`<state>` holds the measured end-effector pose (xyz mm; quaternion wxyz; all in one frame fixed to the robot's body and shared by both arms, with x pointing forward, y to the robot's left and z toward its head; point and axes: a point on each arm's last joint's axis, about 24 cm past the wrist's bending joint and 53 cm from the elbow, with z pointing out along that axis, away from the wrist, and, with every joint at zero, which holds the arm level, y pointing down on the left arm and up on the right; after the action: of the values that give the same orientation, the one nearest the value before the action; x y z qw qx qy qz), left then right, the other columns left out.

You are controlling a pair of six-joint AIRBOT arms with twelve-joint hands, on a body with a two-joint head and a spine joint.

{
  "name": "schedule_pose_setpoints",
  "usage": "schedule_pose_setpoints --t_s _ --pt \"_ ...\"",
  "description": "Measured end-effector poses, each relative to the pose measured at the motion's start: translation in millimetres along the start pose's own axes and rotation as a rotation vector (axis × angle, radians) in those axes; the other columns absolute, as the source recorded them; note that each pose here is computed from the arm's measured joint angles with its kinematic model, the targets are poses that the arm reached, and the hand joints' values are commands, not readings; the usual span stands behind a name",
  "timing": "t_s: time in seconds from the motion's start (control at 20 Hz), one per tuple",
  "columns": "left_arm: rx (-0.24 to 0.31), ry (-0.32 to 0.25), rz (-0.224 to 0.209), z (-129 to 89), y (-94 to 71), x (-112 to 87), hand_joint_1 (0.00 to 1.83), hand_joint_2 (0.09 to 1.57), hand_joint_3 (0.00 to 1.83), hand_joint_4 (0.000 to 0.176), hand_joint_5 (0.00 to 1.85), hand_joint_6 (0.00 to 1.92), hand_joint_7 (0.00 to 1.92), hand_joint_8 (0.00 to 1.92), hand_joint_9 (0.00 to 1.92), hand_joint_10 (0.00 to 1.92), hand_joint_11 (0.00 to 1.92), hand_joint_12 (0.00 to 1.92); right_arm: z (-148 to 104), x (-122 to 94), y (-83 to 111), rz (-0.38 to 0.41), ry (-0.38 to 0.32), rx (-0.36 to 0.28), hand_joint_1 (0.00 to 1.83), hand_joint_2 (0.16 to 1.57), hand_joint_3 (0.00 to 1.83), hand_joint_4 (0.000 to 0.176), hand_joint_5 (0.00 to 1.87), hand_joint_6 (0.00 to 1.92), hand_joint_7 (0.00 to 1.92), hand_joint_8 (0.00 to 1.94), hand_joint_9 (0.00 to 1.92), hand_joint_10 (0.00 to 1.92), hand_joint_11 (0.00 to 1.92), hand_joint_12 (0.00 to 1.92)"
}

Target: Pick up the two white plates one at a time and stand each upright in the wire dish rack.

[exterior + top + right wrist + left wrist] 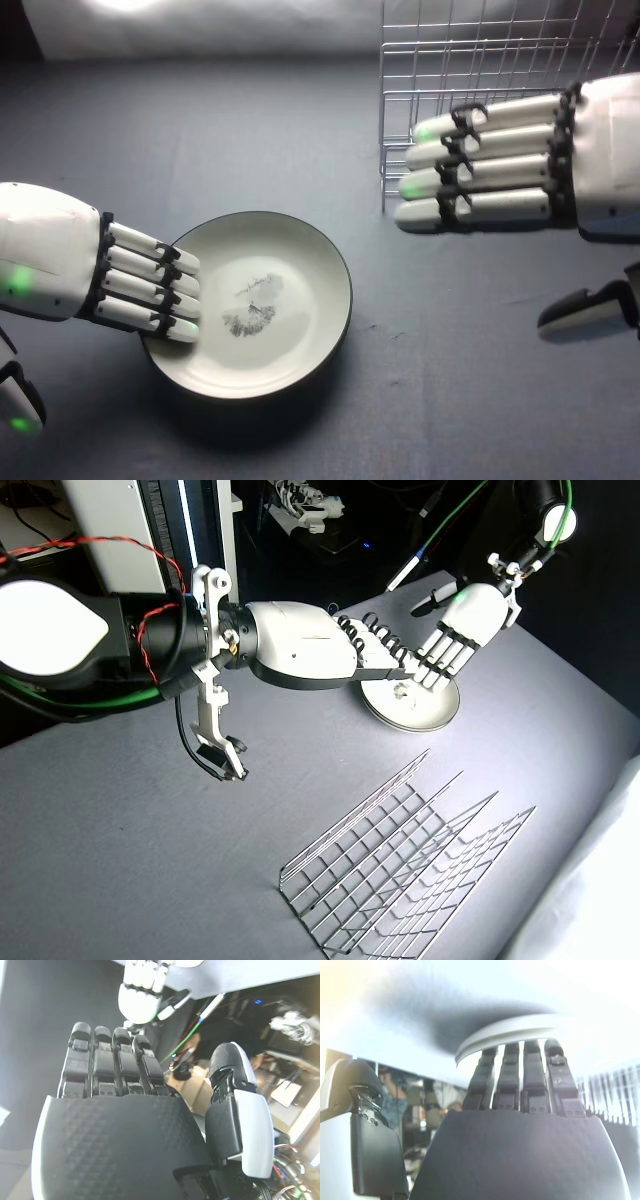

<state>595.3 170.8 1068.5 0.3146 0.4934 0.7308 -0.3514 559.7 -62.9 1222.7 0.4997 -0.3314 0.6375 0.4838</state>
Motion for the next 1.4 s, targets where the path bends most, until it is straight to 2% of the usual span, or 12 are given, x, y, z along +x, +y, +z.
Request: schedule_pose_setpoints --t_s 0.15,0.3,0.45,0.55,0.7,0.9,0.95,1.0,1.05,1.25,1.3,1.4 --pt "-0.001 0.0 -0.001 -1.7 1.9 0.3 0.0 1.03 0.0 0.0 0.0 0.0 0.01 0.0 0.0 0.0 0.02 0.01 -1.2 2.6 5.2 -0.008 -0.002 -0.023 0.06 1.26 0.01 0.0 0.0 0.0 0.0 0.0 0.0 0.0 0.0 0.0" --pt "0.003 0.006 0.003 -2.5 1.4 1.3 0.0 1.03 0.0 0.0 0.0 0.0 0.0 0.0 0.0 0.0 0.02 0.01 -0.8 17.0 8.8 -0.041 0.028 -0.04 0.12 1.25 0.0 0.0 0.0 0.0 0.0 0.0 0.0 0.0 0.0 0.0" --pt "0.012 0.016 -0.002 -2.8 -0.3 6.3 0.0 1.03 0.0 0.0 0.0 0.0 0.0 0.0 0.0 0.0 0.01 0.01 2.8 9.9 6.6 -0.028 -0.031 -0.041 0.1 1.26 0.0 0.0 0.0 0.0 0.0 0.0 0.0 0.0 0.0 0.0" --pt "0.019 0.024 0.005 -1.7 -2.4 11.0 0.0 1.03 0.0 0.0 0.0 0.0 0.0 0.0 0.0 0.0 0.02 0.01 3.6 7.1 3.3 -0.03 -0.044 -0.035 0.02 1.28 0.01 0.0 0.0 0.0 0.0 0.0 0.0 0.0 0.0 0.0" --pt "0.023 0.029 -0.002 0.1 -4.5 15.3 0.0 1.03 0.0 0.0 0.0 0.0 0.0 0.0 0.0 0.0 0.01 0.01 4.6 7.7 3.2 -0.025 -0.044 -0.035 0.03 1.24 0.0 0.0 0.0 0.0 0.0 0.0 0.0 0.0 0.0 0.0" --pt "0.027 0.028 0.003 3.5 -5.9 17.0 0.0 1.03 0.0 0.0 0.0 0.0 0.0 0.0 0.0 0.0 0.01 0.01 3.3 15.6 1.1 -0.02 -0.026 -0.027 0.17 1.22 0.0 0.0 0.0 0.0 0.0 0.0 0.0 0.0 0.0 0.0" --pt "0.028 0.027 0.006 5.3 -6.5 16.7 0.0 1.04 0.0 0.0 0.0 0.0 0.0 0.0 0.0 0.0 0.02 0.01 3.1 15.4 2.1 -0.022 -0.026 -0.031 0.27 1.19 0.0 0.0 0.0 0.0 0.0 0.0 0.0 0.0 0.0 0.0" --pt "0.03 0.026 0.007 6.7 -7.0 16.4 0.0 1.03 0.0 0.0 0.0 0.0 0.0 0.0 0.0 0.0 0.02 0.01 3.1 14.8 2.2 -0.019 -0.029 -0.031 0.53 1.09 0.0 0.0 0.0 0.0 0.0 0.0 0.0 0.0 0.0 0.0" --pt "0.038 0.021 0.009 11.1 -9.5 14.8 0.0 1.03 0.0 0.0 0.0 0.0 0.0 0.0 0.0 0.0 0.01 0.01 3.1 14.6 2.4 -0.019 -0.03 -0.032 0.68 1.05 0.0 0.0 0.0 0.0 0.0 0.0 0.0 0.0 0.0 0.0" --pt "0.075 -0.003 0.013 32.1 -19.8 6.5 0.0 1.03 0.0 0.0 0.0 0.0 0.0 0.0 0.0 0.0 0.01 0.01 3.5 15.9 3.7 -0.016 -0.028 -0.038 1.17 1.01 0.0 0.0 0.0 0.0 0.0 0.0 0.0 0.0 0.0 0.0" --pt "0.083 -0.01 0.014 37.4 -21.4 4.0 0.0 1.03 0.0 0.0 0.0 0.0 0.0 0.0 0.0 0.0 0.01 0.01 3.8 16.4 3.9 -0.015 -0.028 -0.038 1.32 0.96 0.0 0.0 0.0 0.0 0.0 0.0 0.0 0.0 0.01 0.01" --pt "0.096 -0.02 0.025 45.7 -24.3 -1.6 0.0 1.03 0.0 0.0 0.0 0.0 0.0 0.0 0.0 0.0 0.01 0.01 4.3 17.4 4.0 -0.014 -0.026 -0.039 1.38 0.94 0.0 0.0 0.0 0.0 0.0 0.0 0.0 0.0 0.0 0.28"
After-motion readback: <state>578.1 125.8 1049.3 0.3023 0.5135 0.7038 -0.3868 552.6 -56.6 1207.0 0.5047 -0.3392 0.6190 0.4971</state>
